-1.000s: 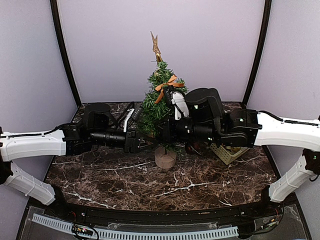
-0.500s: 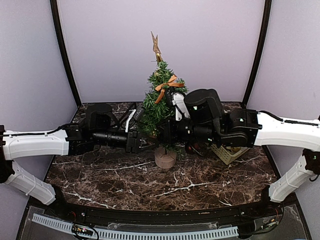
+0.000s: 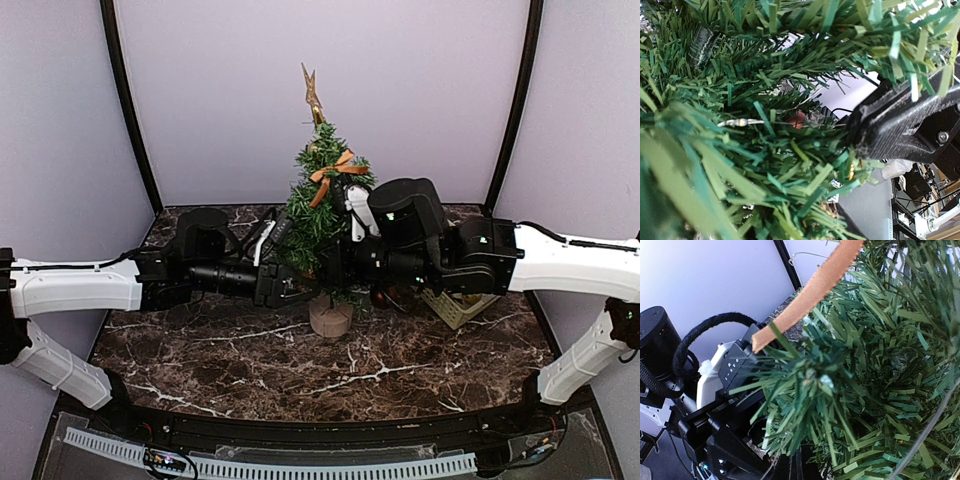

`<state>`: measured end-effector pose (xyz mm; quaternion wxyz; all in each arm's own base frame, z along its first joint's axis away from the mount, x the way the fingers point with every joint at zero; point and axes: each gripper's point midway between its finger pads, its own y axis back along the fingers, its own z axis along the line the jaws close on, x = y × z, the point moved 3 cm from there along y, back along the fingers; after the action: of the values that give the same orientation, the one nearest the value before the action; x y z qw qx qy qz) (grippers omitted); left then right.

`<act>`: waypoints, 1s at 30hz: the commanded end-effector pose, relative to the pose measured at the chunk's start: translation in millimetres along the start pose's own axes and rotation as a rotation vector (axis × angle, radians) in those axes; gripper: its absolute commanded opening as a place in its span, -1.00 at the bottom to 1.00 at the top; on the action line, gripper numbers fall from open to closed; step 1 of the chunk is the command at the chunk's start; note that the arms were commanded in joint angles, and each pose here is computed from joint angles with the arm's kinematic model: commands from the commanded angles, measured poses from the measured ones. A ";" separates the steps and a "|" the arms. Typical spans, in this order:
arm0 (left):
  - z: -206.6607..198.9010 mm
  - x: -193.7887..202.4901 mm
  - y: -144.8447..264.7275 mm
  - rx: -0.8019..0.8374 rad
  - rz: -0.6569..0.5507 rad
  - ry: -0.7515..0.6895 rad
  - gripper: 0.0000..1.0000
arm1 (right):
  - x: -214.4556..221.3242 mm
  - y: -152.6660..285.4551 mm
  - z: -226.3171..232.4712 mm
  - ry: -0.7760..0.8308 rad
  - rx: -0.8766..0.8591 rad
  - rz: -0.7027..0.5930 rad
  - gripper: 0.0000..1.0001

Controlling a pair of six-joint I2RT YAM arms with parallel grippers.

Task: Decorate the small christmas tree
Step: Hang the ornament pinecone on the branch.

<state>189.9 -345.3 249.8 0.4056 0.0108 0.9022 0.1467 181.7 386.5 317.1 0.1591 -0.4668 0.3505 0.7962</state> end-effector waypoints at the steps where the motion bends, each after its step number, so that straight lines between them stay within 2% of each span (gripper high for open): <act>1: -7.7 -12.2 0.0 0.035 -0.030 -0.026 -0.21 | -15.7 12.9 3.0 -0.023 0.000 -0.054 -1.00; 21: -1.3 -14.5 -10.2 0.032 -0.021 -0.033 -0.20 | -13.0 9.8 -2.2 -0.009 0.038 -0.047 -1.00; 30: -1.8 -15.5 -11.7 0.040 -0.022 -0.037 -0.09 | -16.3 17.5 0.6 -0.019 0.004 -0.066 -1.00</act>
<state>197.6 -357.9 245.5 0.4065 0.0176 0.9027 0.1399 184.0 379.4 315.7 0.1678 -0.4655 0.3672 0.7876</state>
